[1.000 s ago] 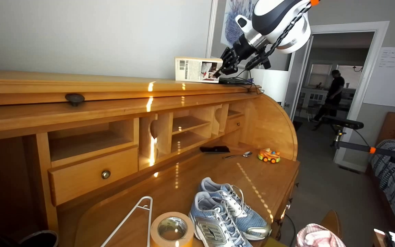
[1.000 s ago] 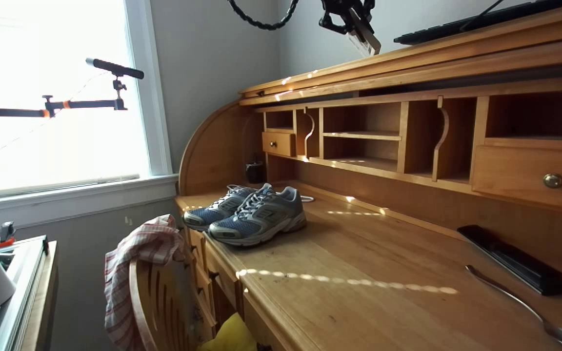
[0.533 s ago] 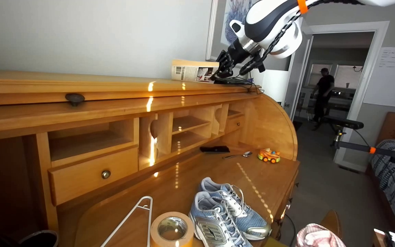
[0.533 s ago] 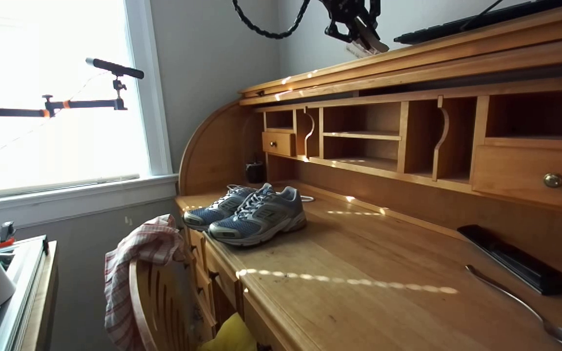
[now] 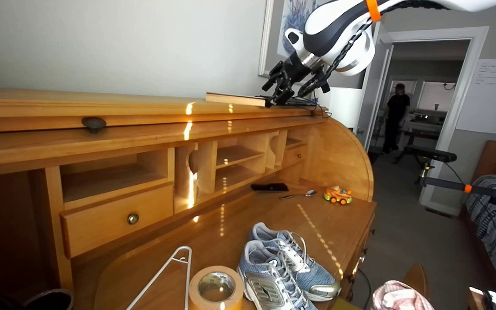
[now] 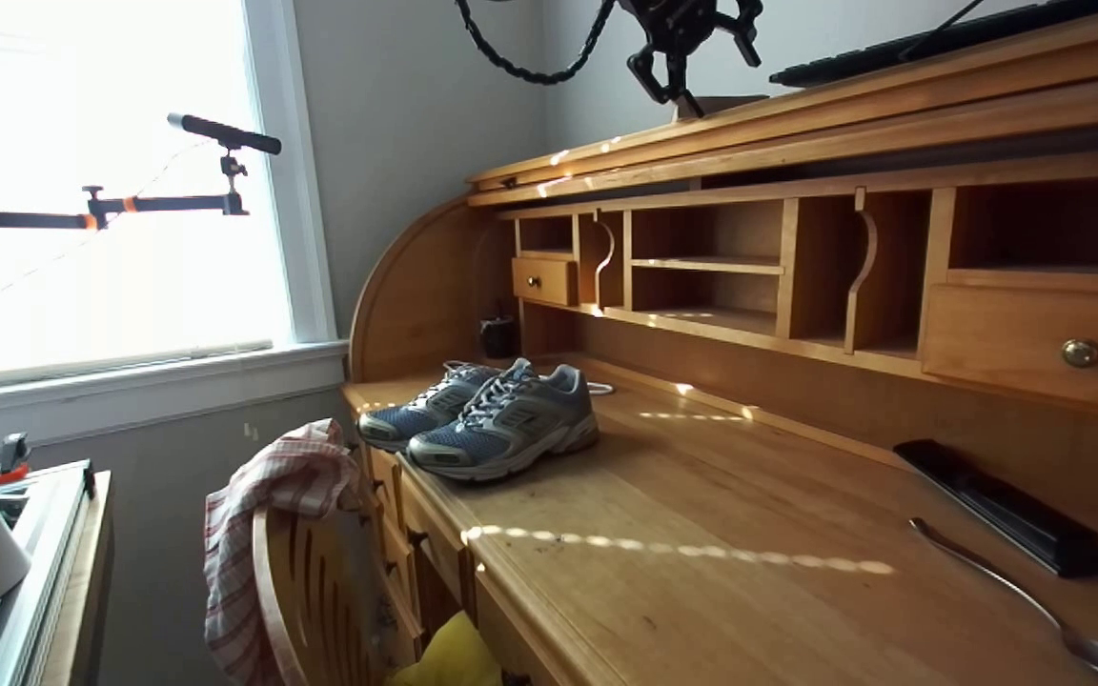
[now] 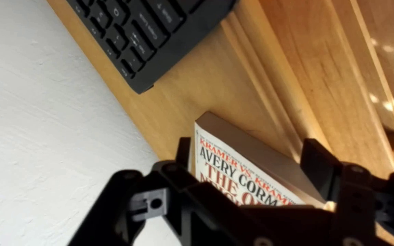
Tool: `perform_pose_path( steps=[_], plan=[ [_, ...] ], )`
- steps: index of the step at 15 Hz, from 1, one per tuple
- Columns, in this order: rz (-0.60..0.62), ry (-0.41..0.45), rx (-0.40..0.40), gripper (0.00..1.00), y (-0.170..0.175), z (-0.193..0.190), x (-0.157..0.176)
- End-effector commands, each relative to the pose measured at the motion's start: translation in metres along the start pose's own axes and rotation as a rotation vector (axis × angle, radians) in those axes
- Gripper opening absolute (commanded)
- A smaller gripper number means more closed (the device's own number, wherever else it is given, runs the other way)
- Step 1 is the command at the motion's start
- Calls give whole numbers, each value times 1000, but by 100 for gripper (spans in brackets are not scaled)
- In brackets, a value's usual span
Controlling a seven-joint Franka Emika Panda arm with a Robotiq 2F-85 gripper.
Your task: Put the white book on top of the cabinet.
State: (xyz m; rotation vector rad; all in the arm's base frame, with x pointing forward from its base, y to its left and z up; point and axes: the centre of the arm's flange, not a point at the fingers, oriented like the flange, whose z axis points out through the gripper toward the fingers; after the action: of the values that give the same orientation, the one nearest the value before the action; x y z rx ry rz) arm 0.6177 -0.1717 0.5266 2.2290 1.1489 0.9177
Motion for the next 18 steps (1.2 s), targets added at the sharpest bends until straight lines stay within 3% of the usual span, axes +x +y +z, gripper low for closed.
perform_pose_path(
  steps=[1, 3, 9, 18],
  plan=[
    [13, 7, 8, 100, 2, -9, 7],
    [41, 5, 10, 100, 4, -17, 10],
    [294, -26, 69, 100, 8, -61, -4],
    [710, -195, 226, 100, -10, -125, -41]
  ],
)
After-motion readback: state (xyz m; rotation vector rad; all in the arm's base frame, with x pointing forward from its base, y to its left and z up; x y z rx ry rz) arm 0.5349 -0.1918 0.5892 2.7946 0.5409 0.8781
